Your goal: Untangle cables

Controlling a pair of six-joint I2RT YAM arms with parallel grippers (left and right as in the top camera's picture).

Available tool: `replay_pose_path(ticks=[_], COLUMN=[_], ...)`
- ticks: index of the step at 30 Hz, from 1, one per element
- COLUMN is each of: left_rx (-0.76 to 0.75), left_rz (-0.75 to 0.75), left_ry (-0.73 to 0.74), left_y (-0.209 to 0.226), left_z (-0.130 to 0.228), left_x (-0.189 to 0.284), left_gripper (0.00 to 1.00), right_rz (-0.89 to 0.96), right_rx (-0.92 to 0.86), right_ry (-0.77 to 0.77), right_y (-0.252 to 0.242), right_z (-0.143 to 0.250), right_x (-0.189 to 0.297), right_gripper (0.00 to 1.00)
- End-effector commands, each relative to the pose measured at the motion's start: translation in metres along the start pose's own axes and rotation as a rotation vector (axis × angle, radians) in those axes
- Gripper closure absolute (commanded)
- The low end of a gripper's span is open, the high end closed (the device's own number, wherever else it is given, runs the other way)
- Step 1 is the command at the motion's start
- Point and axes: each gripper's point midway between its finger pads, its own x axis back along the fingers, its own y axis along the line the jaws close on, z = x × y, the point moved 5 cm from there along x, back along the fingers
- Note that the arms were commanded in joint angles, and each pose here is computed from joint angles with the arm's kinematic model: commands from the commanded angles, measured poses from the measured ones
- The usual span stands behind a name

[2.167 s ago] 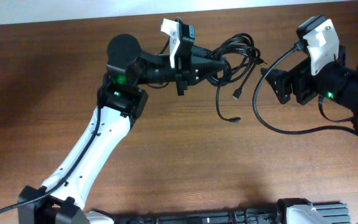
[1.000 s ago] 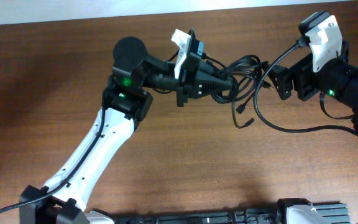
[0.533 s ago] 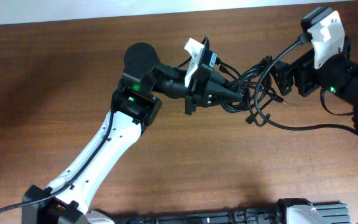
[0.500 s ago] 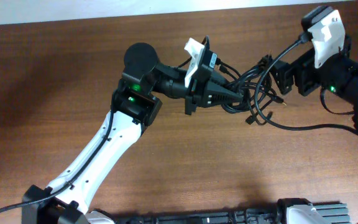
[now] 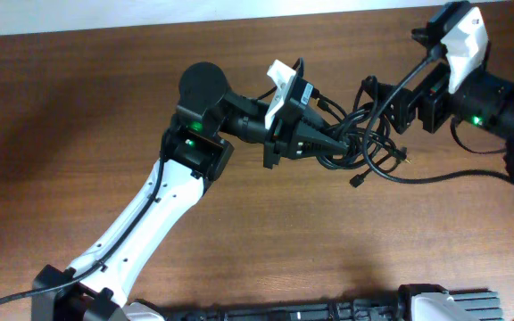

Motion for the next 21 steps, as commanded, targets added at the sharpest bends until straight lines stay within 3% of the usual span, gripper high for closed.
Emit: replay_pose_path(ticks=[1,17,21], left_rx=[-0.023,-0.14,-0.13], left_rz=[0.005,-0.041,0.034], left_ry=[-0.006,-0.032,-0.003], left_y=[-0.006,-0.002,-0.012], left_z=[-0.005,-0.016,-0.012], left_x=[-0.004,0.01,0.004], left_gripper=[1.0,1.0,1.0], right_rz=[-0.109,-0.256,-0.209], right_rx=[-0.018,-0.003,0.028], right_ry=[-0.035,-0.11,-0.122], right_y=[0.008,0.02,0.011], right_z=[-0.005,-0.014,-0.017], right_x=[-0.006,-0.008,-0.012], right_gripper=[0.01,0.01,0.01])
